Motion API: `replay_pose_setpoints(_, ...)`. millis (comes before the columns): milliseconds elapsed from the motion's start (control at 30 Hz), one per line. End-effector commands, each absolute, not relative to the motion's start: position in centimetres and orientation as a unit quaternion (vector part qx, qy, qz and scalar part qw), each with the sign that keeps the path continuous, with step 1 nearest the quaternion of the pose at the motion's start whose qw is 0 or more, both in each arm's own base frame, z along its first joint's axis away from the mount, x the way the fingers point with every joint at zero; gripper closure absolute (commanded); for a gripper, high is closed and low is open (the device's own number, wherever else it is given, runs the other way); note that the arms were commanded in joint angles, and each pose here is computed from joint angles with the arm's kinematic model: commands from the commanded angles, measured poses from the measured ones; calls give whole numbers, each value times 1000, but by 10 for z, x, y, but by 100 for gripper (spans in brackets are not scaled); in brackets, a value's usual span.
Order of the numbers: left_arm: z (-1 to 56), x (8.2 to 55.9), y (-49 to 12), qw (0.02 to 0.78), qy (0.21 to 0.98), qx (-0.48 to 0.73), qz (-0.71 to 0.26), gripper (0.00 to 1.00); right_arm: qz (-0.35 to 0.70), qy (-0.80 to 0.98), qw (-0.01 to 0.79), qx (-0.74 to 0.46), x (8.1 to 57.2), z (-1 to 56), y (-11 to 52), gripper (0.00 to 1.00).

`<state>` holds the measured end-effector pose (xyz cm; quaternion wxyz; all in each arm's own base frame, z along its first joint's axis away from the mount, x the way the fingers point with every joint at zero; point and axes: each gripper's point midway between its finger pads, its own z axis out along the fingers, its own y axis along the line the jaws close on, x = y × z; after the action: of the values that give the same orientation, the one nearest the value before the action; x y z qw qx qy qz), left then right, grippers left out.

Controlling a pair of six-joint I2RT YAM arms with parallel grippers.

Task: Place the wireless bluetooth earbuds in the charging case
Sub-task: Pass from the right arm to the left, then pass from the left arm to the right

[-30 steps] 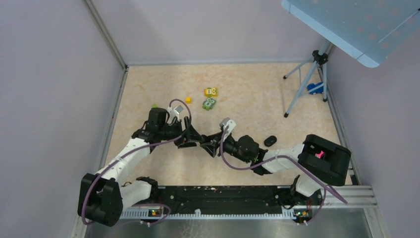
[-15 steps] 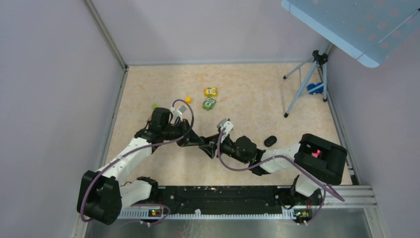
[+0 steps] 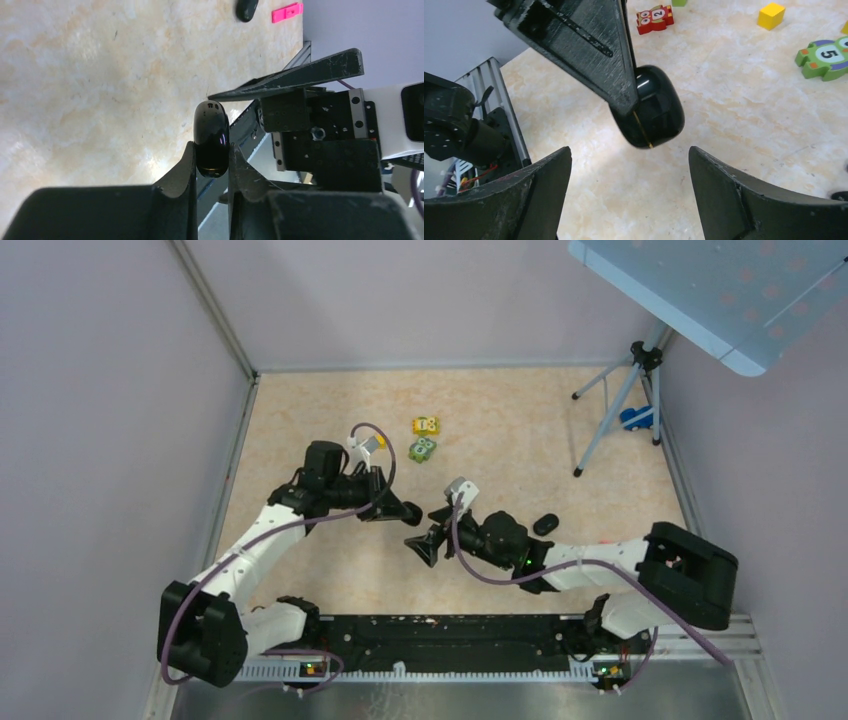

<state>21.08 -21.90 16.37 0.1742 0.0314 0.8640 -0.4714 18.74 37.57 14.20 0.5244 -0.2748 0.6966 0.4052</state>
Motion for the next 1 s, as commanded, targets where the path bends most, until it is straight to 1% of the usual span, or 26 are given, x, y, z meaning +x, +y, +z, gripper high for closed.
replay_pose_setpoints(0, 188, 220, -221, 215, 850, 93, -472, 100, 415, 690, 521, -283, 174, 174, 366, 14)
replay_pose_setpoints(67, 192, 220, -223, 212, 844, 110, -481, 100, 419, 692, 516, -281, 171, 179, 356, 13)
replay_pose_setpoints(133, 200, 218, -226, 209, 837, 130, -489, 100, 456, 694, 491, -264, 168, 187, 347, 13)
replay_pose_setpoints(200, 205, 216, -227, 207, 831, 146, -495, 100, 494, 696, 472, -221, 180, 194, 330, 13)
replay_pose_setpoints(300, 216, 211, -231, 209, 814, 174, -514, 100, 543, 663, 475, -198, 183, 213, 317, 13)
replay_pose_setpoints(500, 237, 198, -235, 212, 778, 217, -550, 100, 575, 642, 461, -212, 175, 226, 325, 11)
replay_pose_setpoints(633, 246, 190, -236, 215, 761, 234, -566, 100, 630, 588, 460, -215, 163, 249, 322, 11)
replay_pose_setpoints(767, 247, 188, -237, 215, 757, 235, -570, 100, 666, 554, 441, -233, 152, 262, 327, 11)
replay_pose_setpoints(967, 256, 182, -238, 216, 740, 246, -587, 100, 689, 538, 429, -227, 157, 263, 337, 11)
